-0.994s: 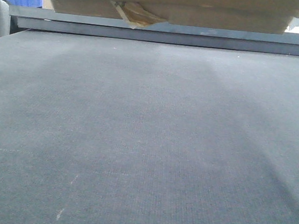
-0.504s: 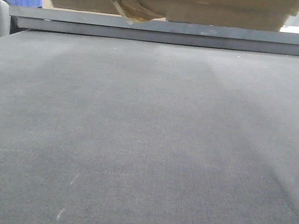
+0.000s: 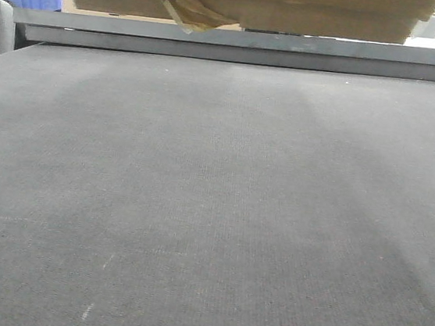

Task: Stack two boxes on right shelf middle
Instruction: 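Lift the stacked boxes off the bench with both grippers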

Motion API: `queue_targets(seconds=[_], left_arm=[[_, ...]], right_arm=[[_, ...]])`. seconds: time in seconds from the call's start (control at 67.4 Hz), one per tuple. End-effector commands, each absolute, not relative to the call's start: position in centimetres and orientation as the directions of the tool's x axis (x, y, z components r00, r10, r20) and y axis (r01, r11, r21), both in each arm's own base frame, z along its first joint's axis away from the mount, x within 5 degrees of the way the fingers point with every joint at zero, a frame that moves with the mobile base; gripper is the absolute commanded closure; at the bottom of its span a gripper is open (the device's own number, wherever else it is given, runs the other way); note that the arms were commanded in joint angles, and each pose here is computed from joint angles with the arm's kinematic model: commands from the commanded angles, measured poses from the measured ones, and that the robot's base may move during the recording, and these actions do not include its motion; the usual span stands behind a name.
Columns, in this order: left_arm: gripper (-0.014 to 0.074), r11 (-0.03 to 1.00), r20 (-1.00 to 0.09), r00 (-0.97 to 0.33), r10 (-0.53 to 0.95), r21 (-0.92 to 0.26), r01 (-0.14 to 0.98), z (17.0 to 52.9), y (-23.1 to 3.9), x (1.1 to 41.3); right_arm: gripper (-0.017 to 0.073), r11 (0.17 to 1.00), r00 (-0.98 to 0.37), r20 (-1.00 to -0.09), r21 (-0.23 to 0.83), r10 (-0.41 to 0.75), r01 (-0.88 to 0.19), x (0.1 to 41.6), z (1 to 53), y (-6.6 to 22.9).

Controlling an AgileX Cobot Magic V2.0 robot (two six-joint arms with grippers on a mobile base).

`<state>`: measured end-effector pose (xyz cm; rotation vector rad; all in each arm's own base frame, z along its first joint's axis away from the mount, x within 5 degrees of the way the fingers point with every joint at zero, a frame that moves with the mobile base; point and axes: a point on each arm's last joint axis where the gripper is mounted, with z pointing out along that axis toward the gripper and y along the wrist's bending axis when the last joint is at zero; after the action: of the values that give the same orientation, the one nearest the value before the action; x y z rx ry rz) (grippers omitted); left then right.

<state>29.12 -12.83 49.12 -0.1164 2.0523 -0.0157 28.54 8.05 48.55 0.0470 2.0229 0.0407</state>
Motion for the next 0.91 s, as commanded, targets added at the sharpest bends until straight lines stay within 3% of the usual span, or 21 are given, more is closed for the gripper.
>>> queue_targets(seconds=[0.0, 0.89], left_arm=[[0.0705, 0.993, -0.912, -0.399, -0.098, -0.065, -0.095, 50.41, -12.0, 28.75], [0.0705, 0.993, -0.912, -0.399, -0.098, -0.065, -0.095, 50.41, -12.0, 28.75]], right_arm=[[0.0713, 0.999, -0.364, -0.93, 0.051, 0.05, 0.007, 28.02, 49.91, 7.67], [0.0713, 0.999, -0.364, -0.93, 0.051, 0.05, 0.007, 28.02, 49.91, 7.67]])
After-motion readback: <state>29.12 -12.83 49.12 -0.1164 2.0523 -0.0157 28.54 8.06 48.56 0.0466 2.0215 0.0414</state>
